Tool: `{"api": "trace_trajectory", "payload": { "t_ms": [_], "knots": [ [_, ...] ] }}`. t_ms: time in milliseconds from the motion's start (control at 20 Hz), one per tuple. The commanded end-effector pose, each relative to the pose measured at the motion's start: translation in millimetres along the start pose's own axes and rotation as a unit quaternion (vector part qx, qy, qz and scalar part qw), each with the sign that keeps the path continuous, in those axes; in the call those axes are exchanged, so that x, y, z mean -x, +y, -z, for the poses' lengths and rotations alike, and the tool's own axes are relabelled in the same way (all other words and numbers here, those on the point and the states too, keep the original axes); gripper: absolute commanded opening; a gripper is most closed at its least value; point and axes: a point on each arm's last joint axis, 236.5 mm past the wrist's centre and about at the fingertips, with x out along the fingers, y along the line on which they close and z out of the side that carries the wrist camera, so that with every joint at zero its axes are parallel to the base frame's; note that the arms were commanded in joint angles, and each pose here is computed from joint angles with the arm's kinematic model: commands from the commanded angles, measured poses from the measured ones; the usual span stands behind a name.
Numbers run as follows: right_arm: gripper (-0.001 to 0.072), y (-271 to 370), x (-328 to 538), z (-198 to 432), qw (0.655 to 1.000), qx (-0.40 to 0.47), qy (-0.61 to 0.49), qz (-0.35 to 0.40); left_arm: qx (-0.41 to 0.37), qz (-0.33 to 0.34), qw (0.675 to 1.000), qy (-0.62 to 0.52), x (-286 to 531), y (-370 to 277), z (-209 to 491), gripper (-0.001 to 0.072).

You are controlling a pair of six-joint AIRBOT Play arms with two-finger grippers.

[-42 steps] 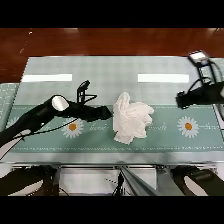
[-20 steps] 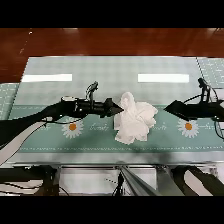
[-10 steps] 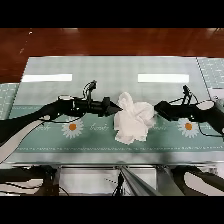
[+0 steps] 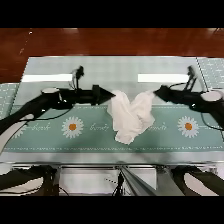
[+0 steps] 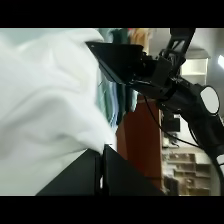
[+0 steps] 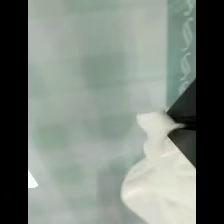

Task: Fold the shirts.

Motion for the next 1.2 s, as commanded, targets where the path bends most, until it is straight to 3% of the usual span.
{"api": "trace_trajectory", "payload": {
  "t_ms": [0, 150, 300, 500, 800, 950, 1150],
  "knots": [
    [0.0030, 77.1, 96.3, -86.2, 0.983, 0.111, -0.144, -0.039, -0.122, 0.041, 0.988, -0.085, 57.7, -99.5, -43.6, 0.0024],
    [0.0030, 159.7, 192.1, -125.6, 0.941, 0.211, -0.256, -0.065, -0.236, 0.082, 0.952, -0.179, 124.2, -227.7, -60.1, 0.0024],
    [0.0030, 217.7, 273.7, -140.9, 0.894, 0.279, -0.345, -0.068, -0.367, 0.054, 0.896, -0.243, 180.0, -315.8, -45.3, 0.0024],
    [0.0030, 262.6, 347.7, -146.3, 0.856, 0.301, -0.414, -0.069, -0.468, -0.084, 0.830, -0.291, 230.6, -359.3, -24.2, 0.0024],
    [0.0029, 326.3, 433.9, -132.9, 0.805, 0.324, -0.483, -0.115, -0.545, -0.076, 0.770, -0.324, 254.7, -429.2, 22.0, 0.0025],
    [0.0030, 340.9, 445.2, -114.6, 0.809, 0.332, -0.466, -0.131, -0.570, -0.092, 0.741, -0.343, 266.1, -446.5, 28.5, 0.0025],
    [0.0030, 297.8, 400.4, -110.2, 0.866, 0.324, -0.378, -0.052, -0.571, -0.200, 0.711, -0.358, 284.6, -414.6, -11.3, 0.0025]
  ]
}}
